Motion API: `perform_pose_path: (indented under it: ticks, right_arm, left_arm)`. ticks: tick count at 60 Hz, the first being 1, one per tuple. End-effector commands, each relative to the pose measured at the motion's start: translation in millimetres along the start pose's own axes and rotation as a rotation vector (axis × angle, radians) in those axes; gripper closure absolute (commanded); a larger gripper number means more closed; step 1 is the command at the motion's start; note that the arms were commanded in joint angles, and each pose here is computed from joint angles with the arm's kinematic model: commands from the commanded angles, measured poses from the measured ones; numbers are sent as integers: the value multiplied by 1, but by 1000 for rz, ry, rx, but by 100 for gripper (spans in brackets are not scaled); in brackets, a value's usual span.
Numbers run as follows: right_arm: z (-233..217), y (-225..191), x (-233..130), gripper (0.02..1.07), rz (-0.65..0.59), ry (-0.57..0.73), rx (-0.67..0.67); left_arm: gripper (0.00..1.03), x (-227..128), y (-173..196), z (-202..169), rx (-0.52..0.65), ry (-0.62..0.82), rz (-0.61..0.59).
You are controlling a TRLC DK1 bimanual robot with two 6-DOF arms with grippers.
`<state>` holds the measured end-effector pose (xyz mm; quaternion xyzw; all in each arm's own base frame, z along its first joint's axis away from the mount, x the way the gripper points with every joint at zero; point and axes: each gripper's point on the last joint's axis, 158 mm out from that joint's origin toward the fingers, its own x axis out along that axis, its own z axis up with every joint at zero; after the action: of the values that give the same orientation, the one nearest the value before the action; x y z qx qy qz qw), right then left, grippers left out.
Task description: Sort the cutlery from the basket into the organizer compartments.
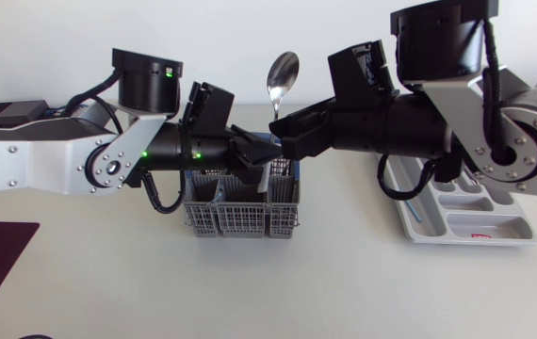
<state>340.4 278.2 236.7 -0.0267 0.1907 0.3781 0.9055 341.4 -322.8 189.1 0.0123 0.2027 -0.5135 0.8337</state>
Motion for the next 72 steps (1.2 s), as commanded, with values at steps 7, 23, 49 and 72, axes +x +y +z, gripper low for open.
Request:
perform_pose_path:
  ticks: [7,23,49,72]
  right_arm:
    - [9,0,10,61,-1,-14,26]
    - [13,-2,13,79,-6,-27,49]
    - [14,2,12,101,3,-38,42]
    - [9,-4,7,101,-5,-30,45]
  left_arm:
    - [100,8,-6,10,6,-21,-10]
    - [100,9,-8,9,8,-21,-11]
    - [100,9,-7,5,-1,-15,-7]
    - [50,3,-4,15,3,-30,26]
